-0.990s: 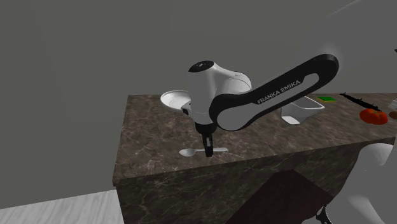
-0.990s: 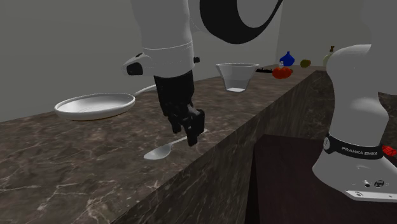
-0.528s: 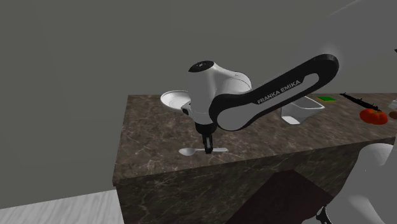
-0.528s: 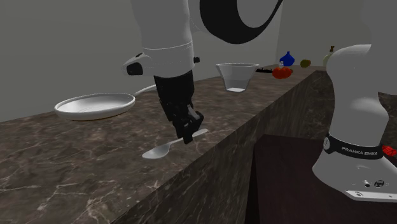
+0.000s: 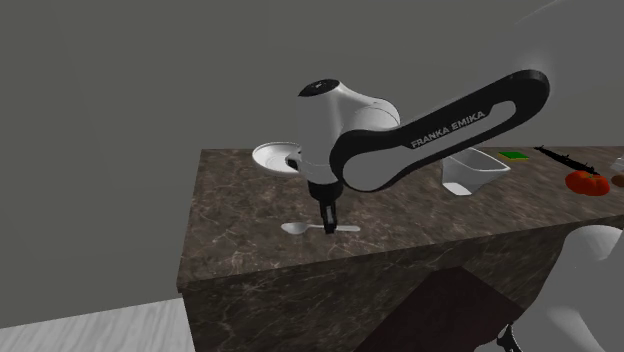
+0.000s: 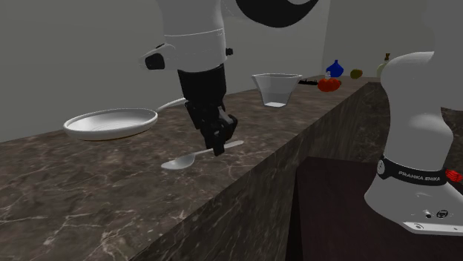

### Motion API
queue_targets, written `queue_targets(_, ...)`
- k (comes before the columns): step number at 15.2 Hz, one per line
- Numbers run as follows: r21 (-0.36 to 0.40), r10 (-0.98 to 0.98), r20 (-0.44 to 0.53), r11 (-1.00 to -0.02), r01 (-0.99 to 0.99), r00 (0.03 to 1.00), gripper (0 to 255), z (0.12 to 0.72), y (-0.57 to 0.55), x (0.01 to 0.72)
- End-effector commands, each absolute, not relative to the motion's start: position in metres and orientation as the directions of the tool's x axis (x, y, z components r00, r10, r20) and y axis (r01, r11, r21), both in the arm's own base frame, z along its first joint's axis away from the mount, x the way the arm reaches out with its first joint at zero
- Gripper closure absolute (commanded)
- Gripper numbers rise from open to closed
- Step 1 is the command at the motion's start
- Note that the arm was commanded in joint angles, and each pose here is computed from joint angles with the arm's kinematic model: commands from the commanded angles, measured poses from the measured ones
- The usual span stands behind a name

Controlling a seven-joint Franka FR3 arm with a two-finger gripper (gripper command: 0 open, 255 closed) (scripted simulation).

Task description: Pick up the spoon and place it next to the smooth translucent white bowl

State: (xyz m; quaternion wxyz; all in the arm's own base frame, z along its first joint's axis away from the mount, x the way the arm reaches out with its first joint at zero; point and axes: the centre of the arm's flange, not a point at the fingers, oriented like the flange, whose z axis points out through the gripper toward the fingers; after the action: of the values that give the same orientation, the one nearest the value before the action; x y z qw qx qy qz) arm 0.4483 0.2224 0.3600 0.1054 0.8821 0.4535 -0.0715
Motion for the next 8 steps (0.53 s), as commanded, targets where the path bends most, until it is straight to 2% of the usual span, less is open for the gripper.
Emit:
queue_targets(1,0.121,0.785,-0.222,-0.566,0.815,0.578,255,0.370,0.223,0.448)
queue_targets(8,0.121,0.785,-0.222,-0.566,0.815,0.578,255,0.407,0.223,0.448)
